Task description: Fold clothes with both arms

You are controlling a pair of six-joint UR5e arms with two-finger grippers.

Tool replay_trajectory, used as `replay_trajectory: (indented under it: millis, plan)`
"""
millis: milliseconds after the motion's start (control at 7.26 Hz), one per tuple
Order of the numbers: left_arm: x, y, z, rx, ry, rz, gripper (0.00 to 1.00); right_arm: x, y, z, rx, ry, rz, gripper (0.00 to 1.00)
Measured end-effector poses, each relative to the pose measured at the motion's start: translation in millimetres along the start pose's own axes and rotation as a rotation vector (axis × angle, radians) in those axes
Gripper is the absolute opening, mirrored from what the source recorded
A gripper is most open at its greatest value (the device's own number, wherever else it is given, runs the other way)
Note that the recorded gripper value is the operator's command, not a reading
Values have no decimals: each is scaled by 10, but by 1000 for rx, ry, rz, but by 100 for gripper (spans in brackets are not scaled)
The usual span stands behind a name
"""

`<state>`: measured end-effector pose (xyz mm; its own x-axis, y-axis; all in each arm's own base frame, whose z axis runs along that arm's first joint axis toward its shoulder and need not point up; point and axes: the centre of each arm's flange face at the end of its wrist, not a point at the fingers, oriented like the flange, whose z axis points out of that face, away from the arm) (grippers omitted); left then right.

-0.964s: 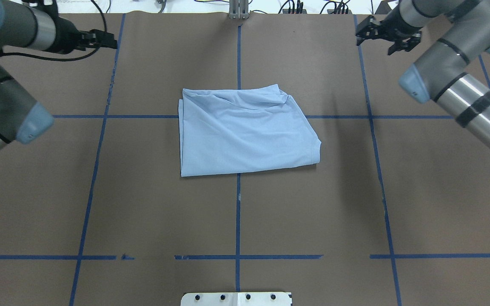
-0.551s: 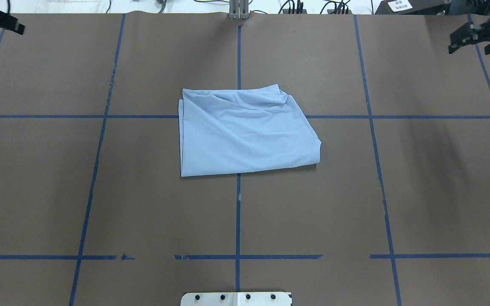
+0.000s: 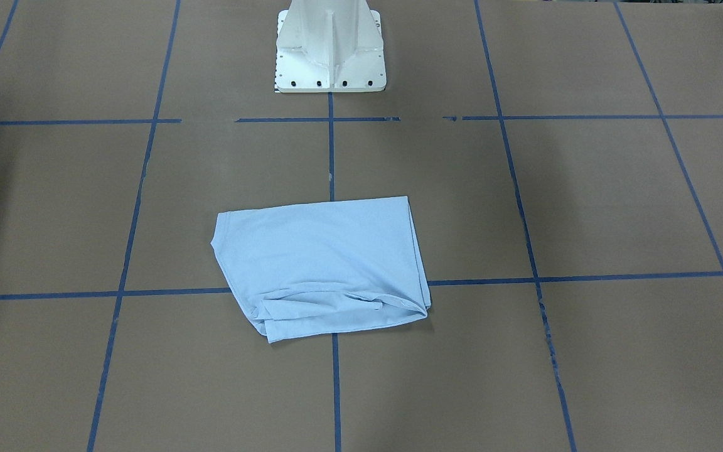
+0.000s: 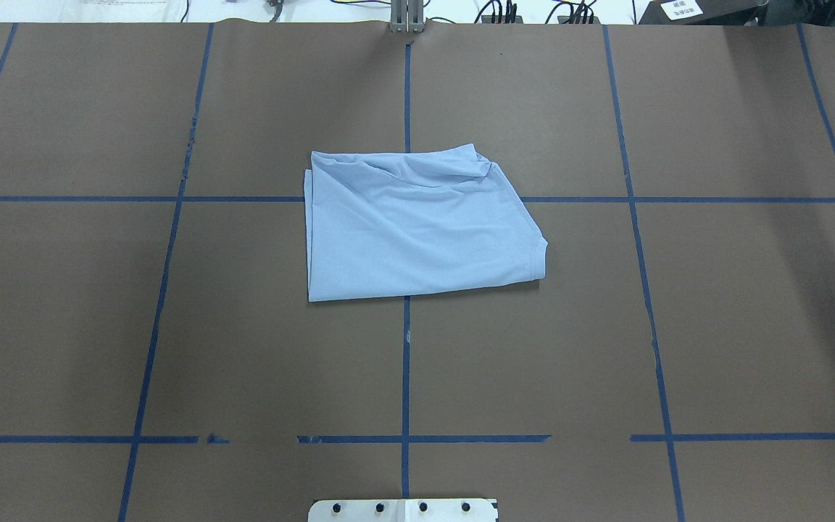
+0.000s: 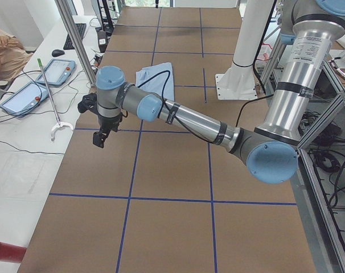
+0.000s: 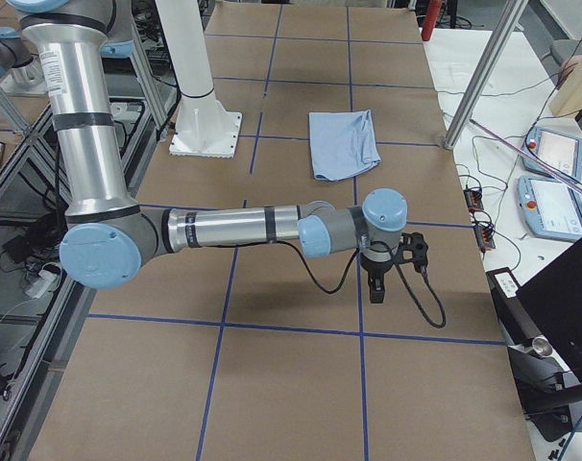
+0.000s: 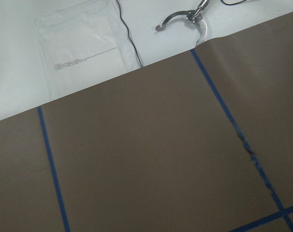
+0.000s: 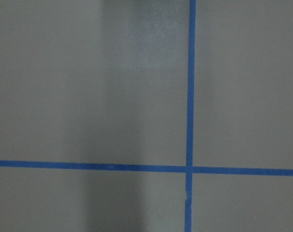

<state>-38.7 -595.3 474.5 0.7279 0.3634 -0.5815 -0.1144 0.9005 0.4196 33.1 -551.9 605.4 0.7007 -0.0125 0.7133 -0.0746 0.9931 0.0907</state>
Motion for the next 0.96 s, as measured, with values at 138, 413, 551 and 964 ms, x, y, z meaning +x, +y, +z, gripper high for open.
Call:
replay_trajectory:
  millis: [138,413,551,964]
  plan:
    - [-98,274,103,-39,20,-20,100,123,147,2,-6,2,7,100]
    - [-97,763,167,-68,46,-47,100,225,325,46,-22,13,26,100]
    - [-84,914,173,-73,48,-52,100,250,378,79,-31,19,31,100]
    - [-16,1149,152,-77,54,-50,100,370,765,165,-58,19,46,100]
